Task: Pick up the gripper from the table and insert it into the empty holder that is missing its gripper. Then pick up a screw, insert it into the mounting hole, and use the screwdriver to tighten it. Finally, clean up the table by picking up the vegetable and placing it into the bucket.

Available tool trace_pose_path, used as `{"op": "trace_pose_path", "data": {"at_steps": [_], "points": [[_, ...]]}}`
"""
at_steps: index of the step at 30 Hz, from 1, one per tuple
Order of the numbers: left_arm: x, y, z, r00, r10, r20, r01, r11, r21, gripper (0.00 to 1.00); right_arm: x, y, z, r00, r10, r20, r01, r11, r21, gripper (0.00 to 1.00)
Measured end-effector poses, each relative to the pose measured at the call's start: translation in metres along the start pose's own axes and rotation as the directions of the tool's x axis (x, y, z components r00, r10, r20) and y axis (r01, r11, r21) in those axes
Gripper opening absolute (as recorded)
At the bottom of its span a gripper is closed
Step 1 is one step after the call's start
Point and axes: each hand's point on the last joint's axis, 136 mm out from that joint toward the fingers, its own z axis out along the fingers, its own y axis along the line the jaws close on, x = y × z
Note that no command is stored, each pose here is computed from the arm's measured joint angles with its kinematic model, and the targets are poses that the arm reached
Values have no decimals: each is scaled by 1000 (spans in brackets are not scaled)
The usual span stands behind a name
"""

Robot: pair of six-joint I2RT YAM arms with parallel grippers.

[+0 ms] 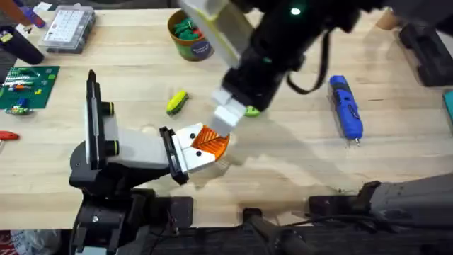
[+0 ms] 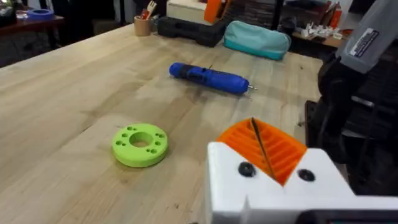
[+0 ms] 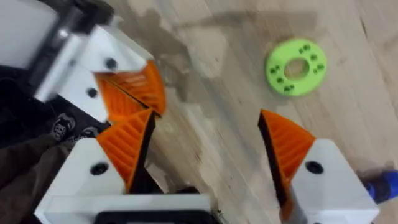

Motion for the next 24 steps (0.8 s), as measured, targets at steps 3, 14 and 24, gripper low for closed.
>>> {"op": "trace_pose_path", "data": {"at_steps": [3, 14, 24], "points": [[0, 0, 0, 1000, 0, 0, 0, 1000, 0, 5, 14, -17, -5, 998, 56, -4, -56, 998, 13, 998], [0, 0, 0, 1000, 0, 0, 0, 1000, 0, 5, 105, -117, -53, 887, 462, 30, -462, 880, 111, 998], [0, 0, 0, 1000, 0, 0, 0, 1000, 0, 5, 170, -197, -53, 696, 702, 151, -718, 674, 173, 997]]}}
